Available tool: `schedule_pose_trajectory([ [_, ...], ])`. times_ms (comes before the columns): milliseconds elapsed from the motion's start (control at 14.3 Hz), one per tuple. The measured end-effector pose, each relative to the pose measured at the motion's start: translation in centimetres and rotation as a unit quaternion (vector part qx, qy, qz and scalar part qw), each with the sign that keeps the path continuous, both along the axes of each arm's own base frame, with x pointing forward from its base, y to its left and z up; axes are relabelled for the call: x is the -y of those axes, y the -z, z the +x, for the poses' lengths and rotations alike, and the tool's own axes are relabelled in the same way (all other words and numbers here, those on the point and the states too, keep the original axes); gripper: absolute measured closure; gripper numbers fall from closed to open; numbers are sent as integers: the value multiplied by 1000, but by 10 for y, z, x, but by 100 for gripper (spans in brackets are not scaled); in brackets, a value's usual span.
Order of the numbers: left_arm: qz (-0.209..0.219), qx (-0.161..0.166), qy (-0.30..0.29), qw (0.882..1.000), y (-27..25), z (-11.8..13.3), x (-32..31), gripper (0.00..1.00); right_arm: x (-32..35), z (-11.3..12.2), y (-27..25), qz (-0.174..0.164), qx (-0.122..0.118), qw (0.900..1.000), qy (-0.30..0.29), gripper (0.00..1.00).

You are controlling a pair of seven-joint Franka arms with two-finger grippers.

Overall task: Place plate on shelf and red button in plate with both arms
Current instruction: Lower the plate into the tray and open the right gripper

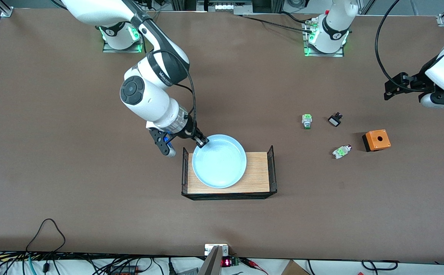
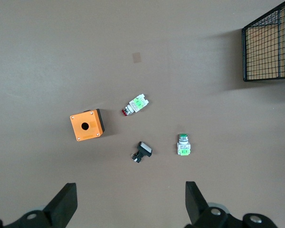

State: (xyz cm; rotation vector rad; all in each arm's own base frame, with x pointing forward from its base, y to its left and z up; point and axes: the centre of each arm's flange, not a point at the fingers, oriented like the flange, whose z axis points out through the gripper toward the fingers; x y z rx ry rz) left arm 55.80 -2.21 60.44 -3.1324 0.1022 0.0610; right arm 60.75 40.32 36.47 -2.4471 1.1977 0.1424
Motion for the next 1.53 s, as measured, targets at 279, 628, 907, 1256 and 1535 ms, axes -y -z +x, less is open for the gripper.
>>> schedule_pose_trajectory([
  [279,0,0,0,1000,0,0,0,0,-5,3,19,6,8,1000,5,97],
  [628,0,0,0,1000,0,0,0,0,-7,3,21,8,13,1000,7,97],
  [907,0,0,0,1000,0,0,0,0,-12,1,31,8,11,1000,5,97],
  [1256,0,0,0,1000,0,0,0,0,-14,1,36,9,11,1000,5,86],
  [1535,0,0,0,1000,0,0,0,0,-14,6,18,14,22,1000,3,44],
])
